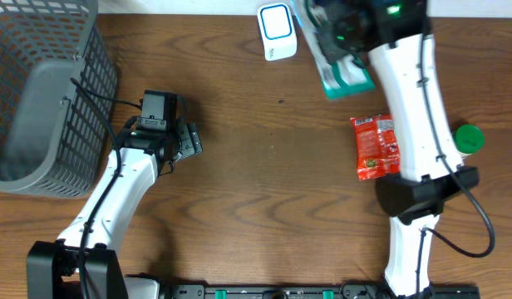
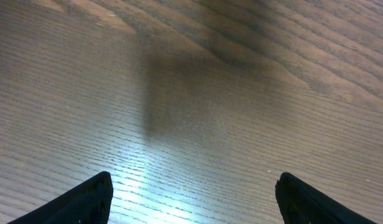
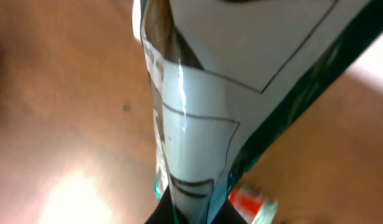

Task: Scan the item barcode
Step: 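Lower the gloves pack onto the table beside the red snack bag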

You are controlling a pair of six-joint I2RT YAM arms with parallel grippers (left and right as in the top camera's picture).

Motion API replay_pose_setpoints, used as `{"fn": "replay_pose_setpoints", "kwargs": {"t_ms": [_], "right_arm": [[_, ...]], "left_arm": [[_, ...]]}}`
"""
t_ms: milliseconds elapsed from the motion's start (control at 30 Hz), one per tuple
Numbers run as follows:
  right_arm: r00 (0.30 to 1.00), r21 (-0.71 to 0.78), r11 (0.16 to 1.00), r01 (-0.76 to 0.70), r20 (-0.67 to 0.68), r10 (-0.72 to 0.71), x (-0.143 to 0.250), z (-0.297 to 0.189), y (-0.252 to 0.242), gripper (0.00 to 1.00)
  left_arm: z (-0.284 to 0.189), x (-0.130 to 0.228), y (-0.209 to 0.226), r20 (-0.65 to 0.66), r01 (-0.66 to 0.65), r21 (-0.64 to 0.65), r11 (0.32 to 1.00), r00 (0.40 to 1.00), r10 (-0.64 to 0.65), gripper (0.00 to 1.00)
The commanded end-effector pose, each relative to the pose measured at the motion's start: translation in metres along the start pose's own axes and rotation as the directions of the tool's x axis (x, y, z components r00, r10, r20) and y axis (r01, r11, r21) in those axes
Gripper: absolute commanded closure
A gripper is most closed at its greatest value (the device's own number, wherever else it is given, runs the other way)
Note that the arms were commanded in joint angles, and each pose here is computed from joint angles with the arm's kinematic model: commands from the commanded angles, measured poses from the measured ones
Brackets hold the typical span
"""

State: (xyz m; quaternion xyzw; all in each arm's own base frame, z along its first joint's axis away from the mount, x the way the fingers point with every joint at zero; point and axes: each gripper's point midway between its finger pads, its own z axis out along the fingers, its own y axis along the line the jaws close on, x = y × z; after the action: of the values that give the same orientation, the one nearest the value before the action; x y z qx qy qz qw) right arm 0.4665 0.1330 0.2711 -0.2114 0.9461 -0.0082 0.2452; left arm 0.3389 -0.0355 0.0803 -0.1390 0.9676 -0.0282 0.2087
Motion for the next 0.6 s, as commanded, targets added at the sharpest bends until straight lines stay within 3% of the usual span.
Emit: {"fn": "replay_pose_setpoints", "kwargs": {"t_ms": [0,233,567], "right_arm": [[0.990,-0.125,0.984,-0.128,-0.084,0.118,0.023,0.006,-0.008,0.99],[0.918,-0.143,0.948,-0.286,-0.325,0.228,0.087,0.035,-0.038,0.99],[0.800,-0.132,0.923,-0.360,-0.552,0.234,0.159,0.091,-0.031,0.99]], "left_arm": [[0.000,-0.001,0.002,0.004,-0.004,-0.009,1.000,1.000,0.004,0.16],[0.000,-0.001,0.002,0.004,-0.004,-0.009,1.000,1.000,0.004,0.16],[0.000,-0.001,0.002,0.004,-0.004,-0.009,1.000,1.000,0.004,0.16]]}}
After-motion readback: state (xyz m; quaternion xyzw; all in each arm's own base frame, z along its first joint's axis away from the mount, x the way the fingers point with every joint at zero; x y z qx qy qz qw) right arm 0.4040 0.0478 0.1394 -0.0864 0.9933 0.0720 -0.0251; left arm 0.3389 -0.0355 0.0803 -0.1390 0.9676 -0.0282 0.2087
